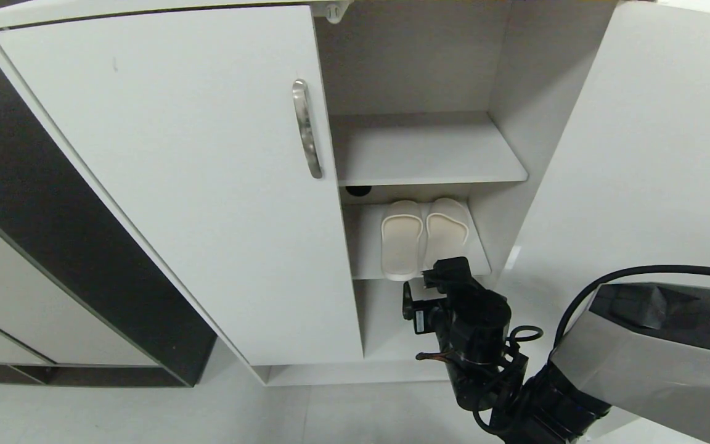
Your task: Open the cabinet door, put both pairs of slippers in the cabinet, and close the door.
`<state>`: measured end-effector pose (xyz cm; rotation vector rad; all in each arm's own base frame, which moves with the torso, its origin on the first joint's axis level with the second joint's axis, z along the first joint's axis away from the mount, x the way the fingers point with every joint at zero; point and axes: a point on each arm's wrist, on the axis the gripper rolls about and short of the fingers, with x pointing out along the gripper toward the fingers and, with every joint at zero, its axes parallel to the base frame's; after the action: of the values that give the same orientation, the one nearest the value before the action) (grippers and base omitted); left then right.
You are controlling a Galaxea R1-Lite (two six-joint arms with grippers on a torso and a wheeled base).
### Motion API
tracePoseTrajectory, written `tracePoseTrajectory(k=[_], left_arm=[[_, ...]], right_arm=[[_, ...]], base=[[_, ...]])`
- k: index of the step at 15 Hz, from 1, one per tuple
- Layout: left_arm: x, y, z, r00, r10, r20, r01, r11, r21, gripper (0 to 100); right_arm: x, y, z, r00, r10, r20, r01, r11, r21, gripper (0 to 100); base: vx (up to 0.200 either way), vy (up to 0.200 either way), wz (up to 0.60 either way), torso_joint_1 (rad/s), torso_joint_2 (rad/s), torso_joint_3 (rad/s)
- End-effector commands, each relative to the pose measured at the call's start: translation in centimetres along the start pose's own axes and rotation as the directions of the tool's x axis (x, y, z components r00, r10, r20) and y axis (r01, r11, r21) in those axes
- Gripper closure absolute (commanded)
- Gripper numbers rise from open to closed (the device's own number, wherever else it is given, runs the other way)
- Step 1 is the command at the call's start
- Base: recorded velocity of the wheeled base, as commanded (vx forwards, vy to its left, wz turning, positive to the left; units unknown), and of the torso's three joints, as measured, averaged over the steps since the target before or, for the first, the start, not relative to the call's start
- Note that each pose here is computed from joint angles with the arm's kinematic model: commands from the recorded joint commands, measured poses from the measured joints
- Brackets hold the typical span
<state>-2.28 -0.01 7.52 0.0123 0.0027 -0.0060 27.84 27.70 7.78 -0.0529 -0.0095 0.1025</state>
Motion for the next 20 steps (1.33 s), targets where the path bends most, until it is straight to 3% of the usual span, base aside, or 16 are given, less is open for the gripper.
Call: tracePoseTrajectory(k=[1, 12, 16, 20], left_arm=[[0.0, 0.0, 0.0, 1.000, 0.000, -0.002, 0.000, 1.000, 0.000, 100], [0.0, 0.0, 0.0, 1.000, 0.001, 0.000, -0.001, 1.000, 0.001, 100], [0.0, 0.0, 0.0, 1.000, 0.001, 0.000, -0.001, 1.000, 0.003, 100], [0.0, 0.0, 0.0, 1.000, 0.001, 0.000, -0.001, 1.000, 0.001, 100]], right_arm=[[0.0, 0.0, 0.1, 1.000, 0.000, 0.003, 0.000, 1.000, 0.002, 0], [0.0, -0.3, -0.2, 1.000, -0.016, -0.021, 0.015, 1.000, -0.024, 0], [-3.7, -0.7, 1.7, 0.982, 0.186, -0.022, -0.187, 0.982, -0.041, 0], [-3.7, -0.4, 1.1, 0.979, 0.201, -0.035, -0.203, 0.978, -0.048, 0]], base=[[0.000, 0.000, 0.00, 0.007, 0.00, 0.188], [0.000, 0.000, 0.00, 0.000, 0.00, 0.201], [0.000, 0.000, 0.00, 0.004, 0.00, 0.063], [0.000, 0.000, 0.00, 0.000, 0.00, 0.000]])
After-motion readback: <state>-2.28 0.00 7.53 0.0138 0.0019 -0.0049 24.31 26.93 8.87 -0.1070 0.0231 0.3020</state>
